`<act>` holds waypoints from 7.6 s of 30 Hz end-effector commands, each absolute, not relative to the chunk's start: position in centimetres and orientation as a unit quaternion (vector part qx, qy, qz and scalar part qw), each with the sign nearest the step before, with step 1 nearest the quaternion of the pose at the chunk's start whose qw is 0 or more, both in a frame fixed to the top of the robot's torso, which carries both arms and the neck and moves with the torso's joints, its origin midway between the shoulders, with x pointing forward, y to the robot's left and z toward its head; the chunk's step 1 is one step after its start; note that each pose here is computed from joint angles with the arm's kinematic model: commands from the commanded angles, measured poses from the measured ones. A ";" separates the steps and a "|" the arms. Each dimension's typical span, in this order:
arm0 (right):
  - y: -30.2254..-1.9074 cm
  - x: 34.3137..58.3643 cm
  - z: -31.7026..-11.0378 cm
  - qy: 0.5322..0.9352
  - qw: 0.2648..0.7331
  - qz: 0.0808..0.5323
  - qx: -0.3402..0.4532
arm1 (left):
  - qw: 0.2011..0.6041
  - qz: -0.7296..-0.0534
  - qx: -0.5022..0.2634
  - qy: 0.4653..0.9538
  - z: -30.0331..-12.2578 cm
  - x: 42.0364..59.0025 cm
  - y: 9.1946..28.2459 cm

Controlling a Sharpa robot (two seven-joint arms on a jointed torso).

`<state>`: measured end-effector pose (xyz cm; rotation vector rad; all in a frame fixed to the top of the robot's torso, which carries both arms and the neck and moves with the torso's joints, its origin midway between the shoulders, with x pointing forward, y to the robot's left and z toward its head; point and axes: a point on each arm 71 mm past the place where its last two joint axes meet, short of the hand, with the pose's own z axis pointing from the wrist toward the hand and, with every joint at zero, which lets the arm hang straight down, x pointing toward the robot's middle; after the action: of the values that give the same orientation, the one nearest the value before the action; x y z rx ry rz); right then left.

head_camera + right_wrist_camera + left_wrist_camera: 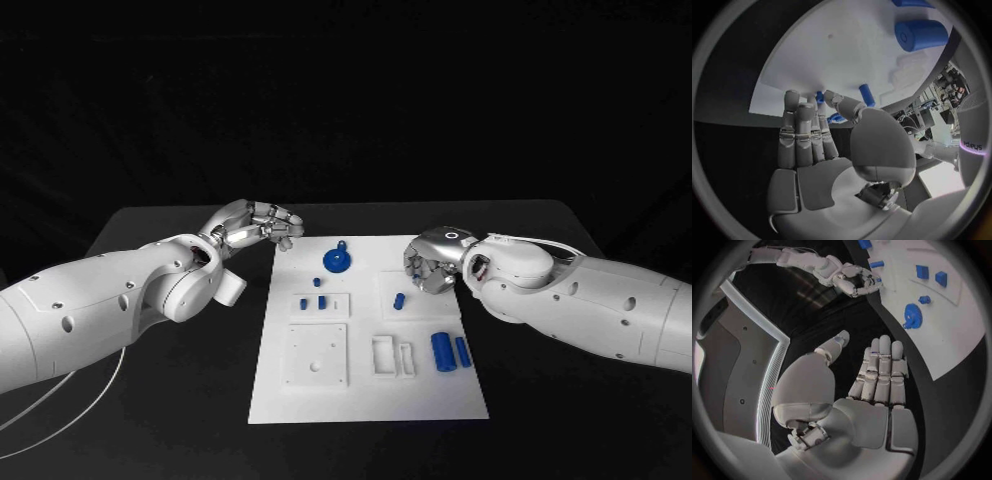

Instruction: Assemble the parts on the task board

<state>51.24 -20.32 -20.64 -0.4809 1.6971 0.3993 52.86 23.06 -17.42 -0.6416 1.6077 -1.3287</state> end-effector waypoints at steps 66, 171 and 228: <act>-19.7 51.0 -16.8 0.731 0.627 0.222 -0.151 | 0.460 -0.540 -0.261 0.655 -17.5 53.2 23.2; -6.1 43.0 -24.3 0.723 0.540 0.336 -0.270 | 0.458 -0.538 -0.263 0.658 -17.5 53.4 22.3; -17.9 48.4 -17.8 0.773 0.553 0.259 -0.173 | 0.458 -0.534 -0.265 0.659 -17.6 53.6 22.5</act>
<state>48.40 -17.73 -17.29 -0.3667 1.7710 0.6685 53.67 22.74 -17.71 -0.6572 1.6248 -1.2979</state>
